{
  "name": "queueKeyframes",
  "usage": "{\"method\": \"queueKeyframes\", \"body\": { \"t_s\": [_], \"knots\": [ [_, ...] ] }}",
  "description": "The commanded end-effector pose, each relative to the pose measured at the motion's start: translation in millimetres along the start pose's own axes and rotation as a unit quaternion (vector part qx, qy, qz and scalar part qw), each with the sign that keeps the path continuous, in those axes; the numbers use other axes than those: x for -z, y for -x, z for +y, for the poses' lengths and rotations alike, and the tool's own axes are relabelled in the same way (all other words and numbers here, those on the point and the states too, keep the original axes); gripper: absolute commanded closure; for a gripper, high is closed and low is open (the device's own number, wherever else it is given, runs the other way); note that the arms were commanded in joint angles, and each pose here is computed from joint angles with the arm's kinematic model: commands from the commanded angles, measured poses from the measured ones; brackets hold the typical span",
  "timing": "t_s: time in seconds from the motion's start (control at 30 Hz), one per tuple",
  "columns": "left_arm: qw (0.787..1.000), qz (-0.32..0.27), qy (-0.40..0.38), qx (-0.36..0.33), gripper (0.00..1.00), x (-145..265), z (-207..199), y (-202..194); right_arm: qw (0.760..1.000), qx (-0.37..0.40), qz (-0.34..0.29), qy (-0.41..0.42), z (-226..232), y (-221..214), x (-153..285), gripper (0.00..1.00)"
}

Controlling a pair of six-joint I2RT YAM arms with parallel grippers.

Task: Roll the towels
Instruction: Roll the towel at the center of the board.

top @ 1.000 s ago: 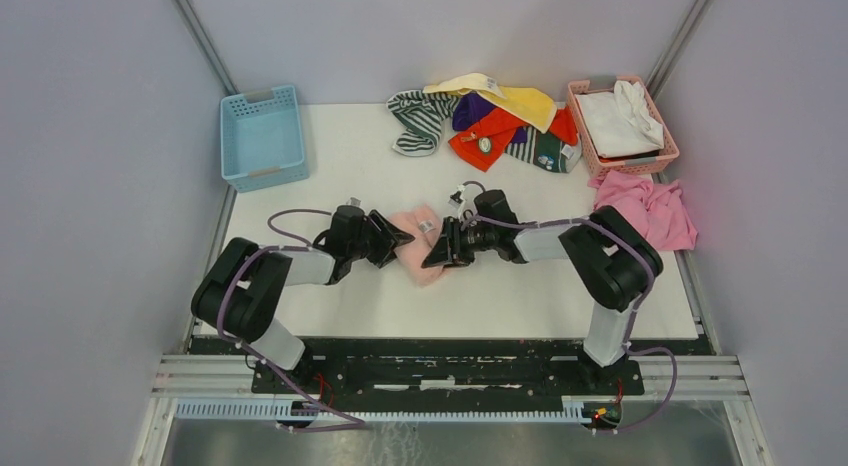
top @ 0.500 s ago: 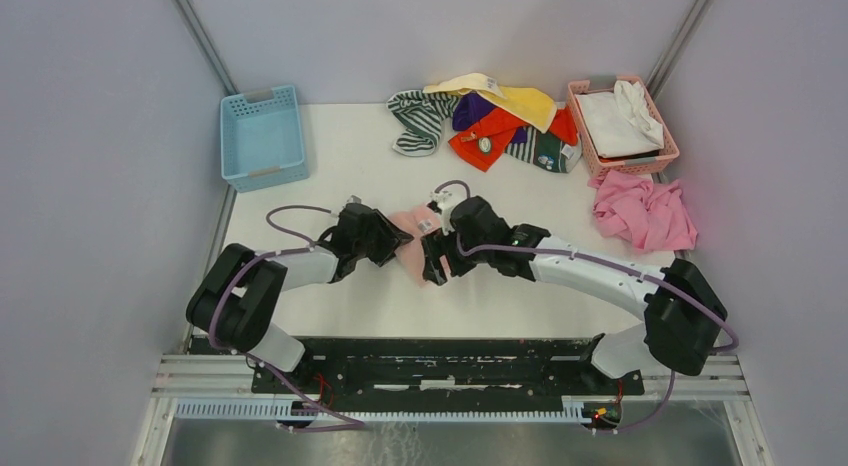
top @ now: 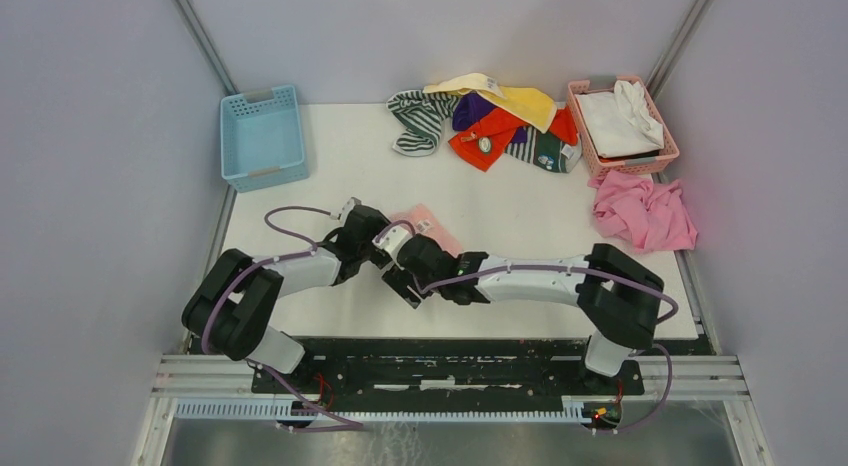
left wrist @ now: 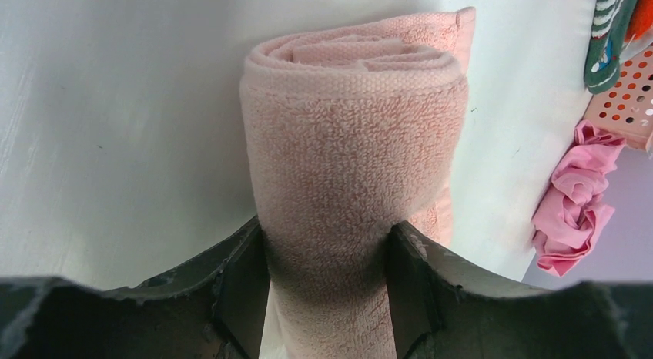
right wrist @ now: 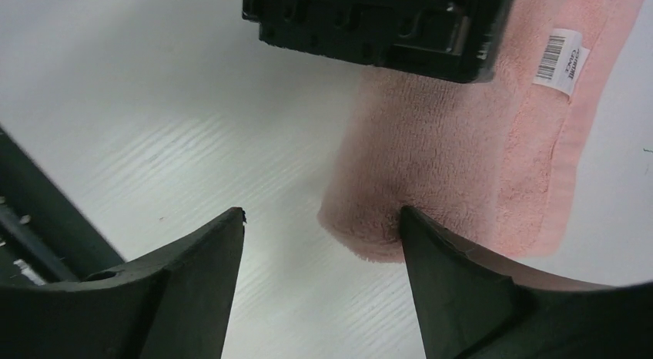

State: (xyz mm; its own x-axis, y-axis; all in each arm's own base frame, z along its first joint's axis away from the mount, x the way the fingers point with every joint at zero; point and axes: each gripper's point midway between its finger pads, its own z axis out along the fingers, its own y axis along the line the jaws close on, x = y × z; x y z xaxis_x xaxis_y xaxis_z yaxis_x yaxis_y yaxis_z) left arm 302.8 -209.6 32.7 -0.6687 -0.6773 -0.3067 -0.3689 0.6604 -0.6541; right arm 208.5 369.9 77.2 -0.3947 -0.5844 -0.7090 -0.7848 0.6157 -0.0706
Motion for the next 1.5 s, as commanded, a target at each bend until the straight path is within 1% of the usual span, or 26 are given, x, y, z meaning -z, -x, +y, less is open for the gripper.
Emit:
{"method": "queueKeyframes", "body": {
  "t_s": [0.0,0.17,0.27,0.37,0.53,0.7,0.83,1.07,1.17,1.23,1.27,1.3,1.33,1.37,1.4,1.47],
  "knots": [
    [0.991,0.018,0.133,-0.022,0.41,6,72,-19,0.996,0.047,-0.002,-0.074,-19,-12,-24,0.2],
    [0.991,0.026,0.132,-0.023,0.41,5,73,-23,0.987,0.071,0.051,-0.135,-39,-45,-35,0.24],
    [0.991,0.029,0.132,-0.026,0.41,4,74,-25,0.983,0.075,0.052,-0.16,-50,-51,-28,0.25],
    [0.99,0.036,0.136,-0.029,0.41,1,76,-27,0.982,0.083,0.039,-0.166,-54,-41,-18,0.25],
    [0.989,0.042,0.14,-0.03,0.42,0,80,-30,0.988,0.087,-0.002,-0.124,-45,-8,5,0.24],
    [0.989,0.043,0.138,-0.031,0.42,0,78,-30,0.988,0.093,-0.022,-0.12,-44,13,15,0.23],
    [0.989,0.044,0.137,-0.031,0.42,0,78,-30,0.988,0.107,-0.004,-0.114,-40,5,2,0.22],
    [0.989,0.047,0.133,-0.031,0.42,0,76,-32,0.986,0.124,0.051,-0.102,-33,-32,-36,0.21],
    [0.99,0.05,0.131,-0.034,0.42,-1,76,-34,0.983,0.129,0.07,-0.111,-36,-44,-47,0.23],
    [0.99,0.053,0.13,-0.034,0.41,-1,76,-35,0.98,0.132,0.088,-0.12,-41,-54,-53,0.27],
    [0.99,0.054,0.128,-0.036,0.41,-2,75,-35,0.979,0.132,0.097,-0.123,-44,-59,-55,0.31],
    [0.99,0.055,0.126,-0.037,0.41,-2,74,-36,0.978,0.129,0.105,-0.122,-46,-65,-55,0.39],
    [0.99,0.056,0.124,-0.039,0.41,-2,73,-36,0.98,0.122,0.11,-0.115,-46,-68,-56,0.49],
    [0.99,0.055,0.122,-0.041,0.41,-1,72,-35,0.981,0.111,0.111,-0.111,-48,-70,-55,0.62],
    [0.991,0.055,0.117,-0.043,0.41,-1,68,-34,0.984,0.098,0.109,-0.099,-47,-68,-51,0.7],
    [0.993,0.049,0.103,-0.044,0.38,1,62,-31,0.99,0.063,0.111,-0.063,-42,-68,-45,0.81]
  ]
}}
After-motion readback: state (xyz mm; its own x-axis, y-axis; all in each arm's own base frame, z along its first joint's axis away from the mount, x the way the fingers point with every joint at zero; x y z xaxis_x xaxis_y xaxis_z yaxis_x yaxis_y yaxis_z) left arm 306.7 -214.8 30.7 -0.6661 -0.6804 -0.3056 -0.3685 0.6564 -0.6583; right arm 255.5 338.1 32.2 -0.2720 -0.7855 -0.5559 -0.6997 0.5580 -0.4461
